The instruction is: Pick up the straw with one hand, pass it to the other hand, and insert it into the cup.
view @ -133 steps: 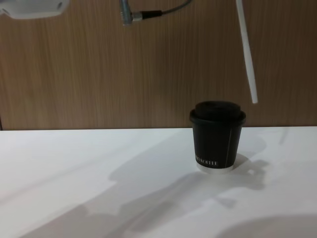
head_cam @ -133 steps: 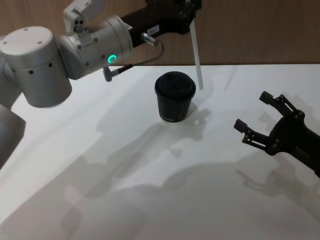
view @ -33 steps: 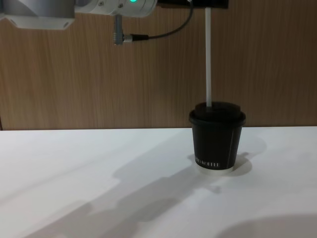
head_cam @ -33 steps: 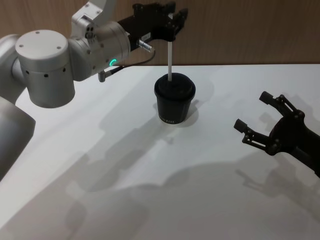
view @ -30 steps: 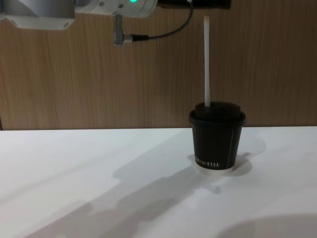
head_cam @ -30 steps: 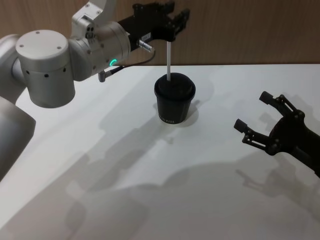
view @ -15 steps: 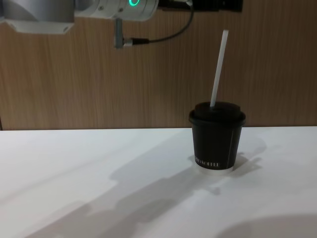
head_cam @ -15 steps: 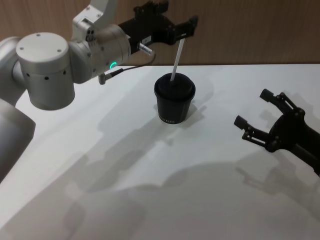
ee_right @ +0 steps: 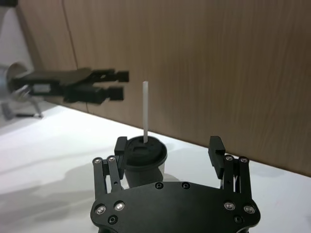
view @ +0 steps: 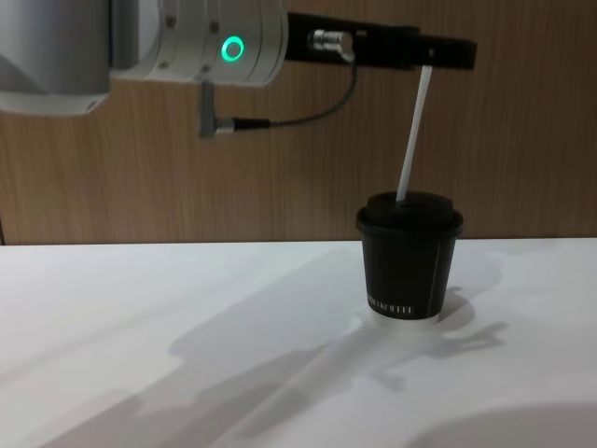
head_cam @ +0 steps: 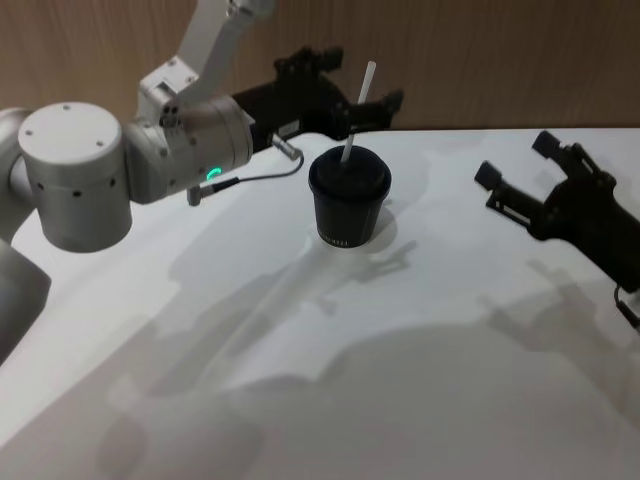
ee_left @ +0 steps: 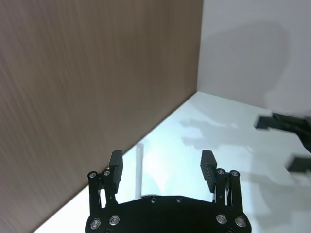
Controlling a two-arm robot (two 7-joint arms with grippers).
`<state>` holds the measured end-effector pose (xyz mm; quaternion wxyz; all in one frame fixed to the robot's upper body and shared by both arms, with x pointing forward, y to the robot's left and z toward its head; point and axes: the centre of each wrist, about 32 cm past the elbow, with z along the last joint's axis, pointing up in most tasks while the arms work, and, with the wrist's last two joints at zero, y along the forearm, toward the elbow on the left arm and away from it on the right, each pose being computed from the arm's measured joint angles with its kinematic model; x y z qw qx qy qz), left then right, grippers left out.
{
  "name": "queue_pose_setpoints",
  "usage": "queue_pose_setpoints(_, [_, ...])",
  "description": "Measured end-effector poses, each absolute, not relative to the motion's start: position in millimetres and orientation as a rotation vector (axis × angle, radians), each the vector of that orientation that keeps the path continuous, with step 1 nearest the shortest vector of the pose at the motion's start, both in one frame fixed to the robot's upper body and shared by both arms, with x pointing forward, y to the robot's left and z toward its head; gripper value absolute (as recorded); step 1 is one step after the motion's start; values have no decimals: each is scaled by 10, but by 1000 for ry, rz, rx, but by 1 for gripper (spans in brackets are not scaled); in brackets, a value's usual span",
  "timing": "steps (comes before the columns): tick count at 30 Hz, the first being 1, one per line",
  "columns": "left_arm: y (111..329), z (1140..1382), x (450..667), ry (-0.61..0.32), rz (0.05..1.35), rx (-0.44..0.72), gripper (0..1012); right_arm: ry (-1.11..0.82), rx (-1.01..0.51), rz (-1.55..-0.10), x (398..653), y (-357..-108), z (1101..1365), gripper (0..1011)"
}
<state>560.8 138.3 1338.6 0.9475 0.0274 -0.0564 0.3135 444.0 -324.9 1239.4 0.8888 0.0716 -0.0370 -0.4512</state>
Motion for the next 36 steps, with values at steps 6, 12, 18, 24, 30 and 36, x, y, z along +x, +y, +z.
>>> queue_pose_setpoints(6, [1428,13322,5567,-115,620,74,1003,-18,171,-984,4484,-3169,12480,1001])
queue_pose_setpoints(12, [1468,13244,5499,-111,619,87,1003,35,178,-1010,4510,-3103,12530,1001])
queue_pose_setpoints(18, [1490,13177,5438,-100,632,86,1003,75,169,-1016,4509,-3056,12521,1001])
queue_pose_setpoints(24, [1497,13114,5377,-85,648,79,1003,85,157,-1009,4499,-3022,12479,1001])
queue_pose_setpoints(30, [1495,13064,5309,-71,665,69,1003,54,150,-995,4498,-3004,12426,1001])
queue_pose_setpoints(36, [1494,13034,5255,-57,676,66,1003,13,152,-978,4506,-2993,12386,1001])
